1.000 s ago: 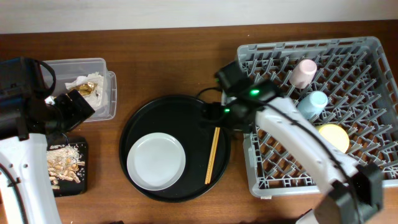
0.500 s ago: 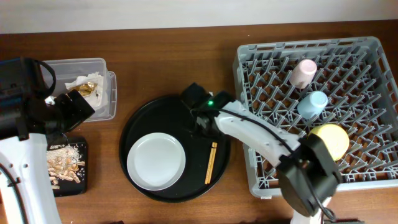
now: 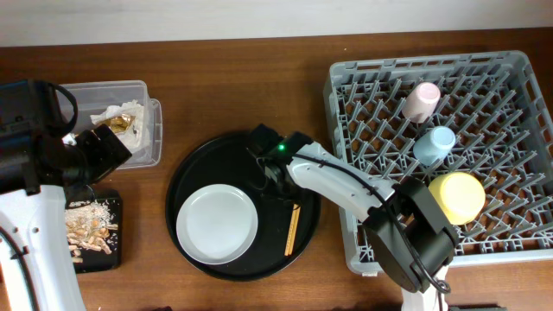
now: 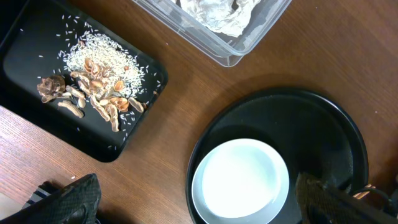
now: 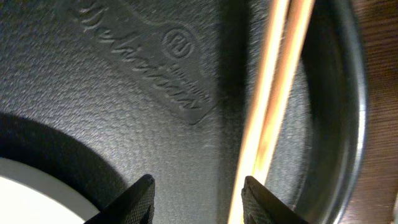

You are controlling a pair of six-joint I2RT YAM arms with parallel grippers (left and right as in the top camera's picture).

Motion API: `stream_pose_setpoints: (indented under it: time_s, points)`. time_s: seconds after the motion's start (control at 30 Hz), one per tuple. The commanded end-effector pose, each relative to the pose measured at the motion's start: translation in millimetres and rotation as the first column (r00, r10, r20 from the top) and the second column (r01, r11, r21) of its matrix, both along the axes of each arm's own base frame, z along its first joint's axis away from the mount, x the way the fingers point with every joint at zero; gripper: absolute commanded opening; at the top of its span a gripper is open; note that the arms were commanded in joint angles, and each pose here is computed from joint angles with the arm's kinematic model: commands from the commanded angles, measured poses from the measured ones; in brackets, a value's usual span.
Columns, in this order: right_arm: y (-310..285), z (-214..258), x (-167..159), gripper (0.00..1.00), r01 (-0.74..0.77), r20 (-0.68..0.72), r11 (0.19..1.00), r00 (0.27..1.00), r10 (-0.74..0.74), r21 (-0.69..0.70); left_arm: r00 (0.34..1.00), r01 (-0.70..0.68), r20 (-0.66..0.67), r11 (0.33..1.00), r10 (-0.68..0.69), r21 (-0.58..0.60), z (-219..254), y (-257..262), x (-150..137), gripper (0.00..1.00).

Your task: Sort waste into correct bins and load items into the dishwasher rack

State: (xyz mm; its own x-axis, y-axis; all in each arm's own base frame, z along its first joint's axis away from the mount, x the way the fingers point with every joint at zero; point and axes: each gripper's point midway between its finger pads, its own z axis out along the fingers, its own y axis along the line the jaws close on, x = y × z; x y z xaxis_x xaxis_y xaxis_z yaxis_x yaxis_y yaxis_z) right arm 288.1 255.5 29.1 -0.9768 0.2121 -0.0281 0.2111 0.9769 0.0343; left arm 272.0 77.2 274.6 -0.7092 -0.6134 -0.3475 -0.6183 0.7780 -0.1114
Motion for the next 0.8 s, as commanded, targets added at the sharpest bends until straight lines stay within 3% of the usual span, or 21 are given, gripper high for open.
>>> stream_pose_setpoints:
  time_s: [0.0,0.3,0.5,0.63,0.77]
  points:
    - [1,-16,-8,0.47,-0.008,-0.026,0.999,1.0,0.007,-0.036,1.0,-0.008,0.015,1.0,0.008,-0.001,4,1,1,0.99]
    - [-4,-21,-7,0.47,0.011,-0.026,0.998,1.0,-0.013,-0.064,1.0,-0.008,0.015,1.0,0.008,-0.001,4,1,1,0.99]
    - [16,5,2,0.48,-0.045,-0.024,0.999,0.999,0.045,0.006,1.0,-0.008,0.015,1.0,0.008,-0.001,4,1,1,0.99]
    - [8,39,10,0.54,-0.037,-0.006,0.998,0.999,0.037,-0.051,1.0,-0.008,0.015,1.0,0.008,-0.001,4,1,1,0.99]
    - [-15,38,6,0.53,-0.015,-0.047,0.993,0.999,0.01,-0.12,1.0,-0.008,0.015,1.0,0.008,-0.001,4,1,1,0.99]
